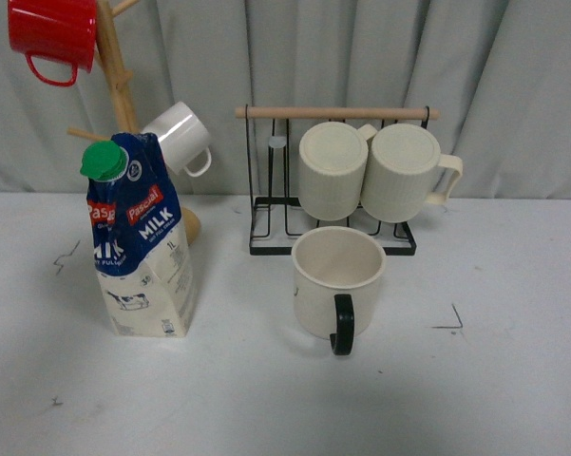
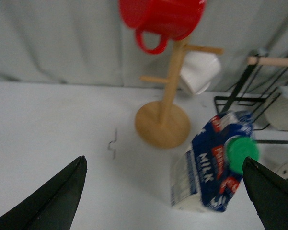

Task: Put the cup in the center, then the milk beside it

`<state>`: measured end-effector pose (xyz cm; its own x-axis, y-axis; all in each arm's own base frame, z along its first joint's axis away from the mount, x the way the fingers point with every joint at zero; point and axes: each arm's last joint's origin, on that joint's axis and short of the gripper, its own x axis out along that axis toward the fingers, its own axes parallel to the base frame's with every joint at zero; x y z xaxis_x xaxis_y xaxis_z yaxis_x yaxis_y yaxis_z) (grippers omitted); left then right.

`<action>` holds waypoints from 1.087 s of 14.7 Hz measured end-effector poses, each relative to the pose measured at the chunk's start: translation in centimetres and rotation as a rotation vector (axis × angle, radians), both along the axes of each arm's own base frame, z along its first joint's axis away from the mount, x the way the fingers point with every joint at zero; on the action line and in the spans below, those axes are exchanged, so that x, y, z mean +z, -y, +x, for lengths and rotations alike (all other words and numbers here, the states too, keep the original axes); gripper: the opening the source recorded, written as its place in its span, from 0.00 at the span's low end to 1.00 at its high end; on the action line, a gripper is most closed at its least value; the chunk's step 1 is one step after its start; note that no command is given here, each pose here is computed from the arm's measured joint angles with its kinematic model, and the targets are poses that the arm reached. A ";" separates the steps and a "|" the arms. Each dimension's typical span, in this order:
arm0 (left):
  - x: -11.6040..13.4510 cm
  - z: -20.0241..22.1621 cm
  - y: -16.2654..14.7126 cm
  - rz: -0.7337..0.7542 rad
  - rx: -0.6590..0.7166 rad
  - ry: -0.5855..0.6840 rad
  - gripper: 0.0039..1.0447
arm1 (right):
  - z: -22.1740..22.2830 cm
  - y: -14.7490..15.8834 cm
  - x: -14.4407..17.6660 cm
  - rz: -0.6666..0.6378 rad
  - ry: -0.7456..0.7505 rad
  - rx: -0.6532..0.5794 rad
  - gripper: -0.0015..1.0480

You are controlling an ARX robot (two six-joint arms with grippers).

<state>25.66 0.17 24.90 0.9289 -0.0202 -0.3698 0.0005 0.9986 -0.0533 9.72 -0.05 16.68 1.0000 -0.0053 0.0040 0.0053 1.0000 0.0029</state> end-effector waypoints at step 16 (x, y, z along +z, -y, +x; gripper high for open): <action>-4.2 8.2 4.1 0.054 -0.119 -0.115 0.94 | 0.0 0.0 0.0 0.000 0.000 0.000 0.94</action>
<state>33.84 -3.96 20.70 0.8727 -0.1043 -0.4770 0.1156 0.9933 -0.0057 9.72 -0.05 16.68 1.0000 -0.0053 0.0040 0.0053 1.0000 0.0029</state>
